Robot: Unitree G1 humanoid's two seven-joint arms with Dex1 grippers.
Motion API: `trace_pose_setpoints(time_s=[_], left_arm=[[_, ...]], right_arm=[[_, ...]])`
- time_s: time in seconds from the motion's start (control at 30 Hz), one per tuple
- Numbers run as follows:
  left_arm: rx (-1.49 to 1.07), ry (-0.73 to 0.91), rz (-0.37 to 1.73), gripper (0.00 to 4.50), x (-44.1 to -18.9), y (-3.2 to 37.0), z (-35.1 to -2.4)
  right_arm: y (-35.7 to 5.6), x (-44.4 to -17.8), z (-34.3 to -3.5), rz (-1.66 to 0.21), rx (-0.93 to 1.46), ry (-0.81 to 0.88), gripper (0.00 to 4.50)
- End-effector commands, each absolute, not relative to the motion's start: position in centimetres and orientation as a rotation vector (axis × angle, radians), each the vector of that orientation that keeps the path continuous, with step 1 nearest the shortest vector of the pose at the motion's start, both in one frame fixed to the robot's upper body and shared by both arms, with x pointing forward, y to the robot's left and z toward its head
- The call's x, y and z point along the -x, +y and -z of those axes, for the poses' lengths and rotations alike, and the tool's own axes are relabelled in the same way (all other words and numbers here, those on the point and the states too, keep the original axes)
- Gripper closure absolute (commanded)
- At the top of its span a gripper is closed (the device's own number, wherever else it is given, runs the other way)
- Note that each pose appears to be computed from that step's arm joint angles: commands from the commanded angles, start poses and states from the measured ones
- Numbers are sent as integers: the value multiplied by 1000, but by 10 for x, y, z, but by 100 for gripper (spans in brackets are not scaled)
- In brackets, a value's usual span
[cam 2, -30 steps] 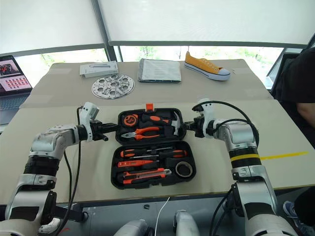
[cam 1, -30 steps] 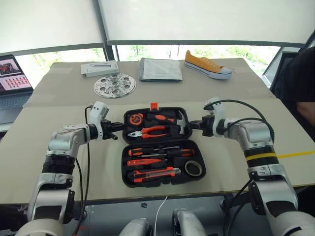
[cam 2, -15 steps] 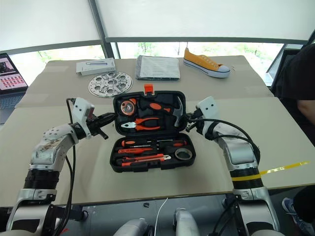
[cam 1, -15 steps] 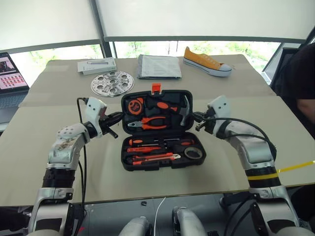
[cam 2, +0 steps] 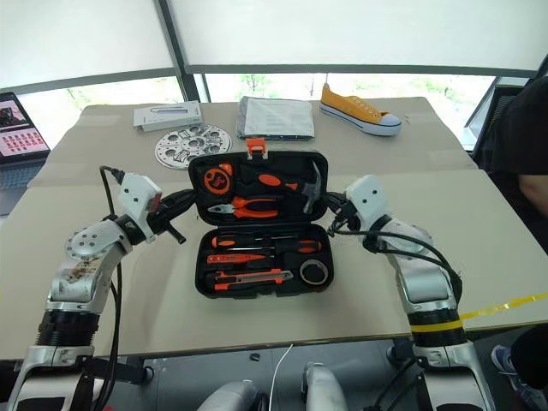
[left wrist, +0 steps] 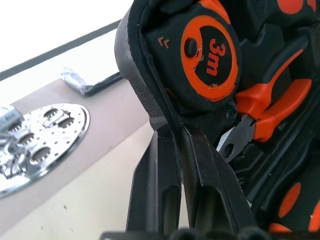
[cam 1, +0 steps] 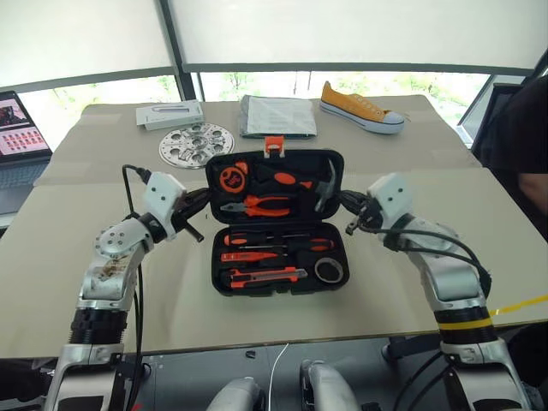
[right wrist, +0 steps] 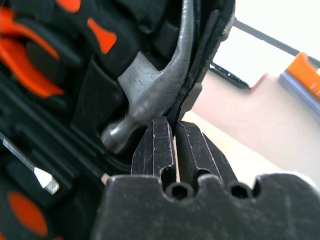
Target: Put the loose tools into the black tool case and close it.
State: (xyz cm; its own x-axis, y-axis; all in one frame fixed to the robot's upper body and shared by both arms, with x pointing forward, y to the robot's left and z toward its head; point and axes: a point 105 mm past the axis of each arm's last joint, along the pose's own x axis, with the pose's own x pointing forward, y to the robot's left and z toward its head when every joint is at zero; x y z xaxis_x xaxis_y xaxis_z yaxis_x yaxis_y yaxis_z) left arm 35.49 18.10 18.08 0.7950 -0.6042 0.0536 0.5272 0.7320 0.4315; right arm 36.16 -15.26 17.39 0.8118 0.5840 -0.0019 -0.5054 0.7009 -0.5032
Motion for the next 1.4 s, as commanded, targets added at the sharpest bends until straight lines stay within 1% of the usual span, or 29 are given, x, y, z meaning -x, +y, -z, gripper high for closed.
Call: trace_pose_setpoints(time_s=[0.03,0.17,0.27,0.33,0.4,0.43,0.47,0.5,0.57,0.6,0.67,0.73,0.8,0.83,0.87,0.93,0.97,1.0,1.03,1.07,1.17,1.3,1.4], left_arm=[[-522,-272,607,450,-342,182,-187],[-569,-248,615,450,-328,185,-171],[-555,-227,606,450,-321,189,-166],[-524,-202,587,450,-316,194,-163],[-490,-174,580,380,-308,200,-162],[-473,-158,583,361,-303,204,-163],[-462,-145,585,327,-300,206,-164],[-442,-109,611,285,-293,210,-165],[-426,-28,662,207,-281,221,-165],[-419,13,693,178,-276,226,-164],[-424,89,732,108,-273,237,-161],[-438,130,751,108,-278,245,-161],[-484,125,740,108,-294,252,-164],[-501,113,726,105,-307,254,-167],[-511,99,716,133,-318,255,-170],[-539,82,737,184,-342,247,-171],[-568,73,756,212,-353,239,-170],[-592,63,779,258,-364,228,-168],[-613,54,801,282,-373,218,-167],[-629,47,827,326,-380,208,-165],[-667,35,890,439,-394,186,-160],[-718,26,963,439,-404,160,-154],[-768,16,1033,439,-402,148,-150]], right_arm=[[-151,-342,-193,-622,651,-323,434],[-155,-325,-171,-653,718,-314,434],[-157,-314,-165,-673,726,-311,434],[-157,-301,-161,-713,727,-299,434],[-162,-285,-159,-760,704,-263,369],[-166,-277,-161,-785,696,-238,348],[-168,-272,-163,-804,691,-221,320],[-175,-264,-167,-827,700,-185,284],[-183,-243,-169,-929,683,-83,204],[-185,-232,-165,-983,684,-20,178],[-187,-212,-153,-1079,661,86,174],[-185,-197,-143,-1145,628,167,174],[-180,-191,-135,-1180,620,196,174],[-176,-190,-132,-1188,613,195,227],[-172,-190,-129,-1195,604,200,248],[-163,-193,-122,-1212,627,191,323],[-158,-195,-119,-1222,634,192,348],[-154,-198,-115,-1228,647,191,395],[-151,-200,-111,-1237,654,196,416],[-148,-202,-108,-1247,662,198,448],[-140,-210,-104,-1257,677,191,450],[-133,-228,-101,-1241,716,170,450],[-132,-247,-104,-1171,738,148,450]])
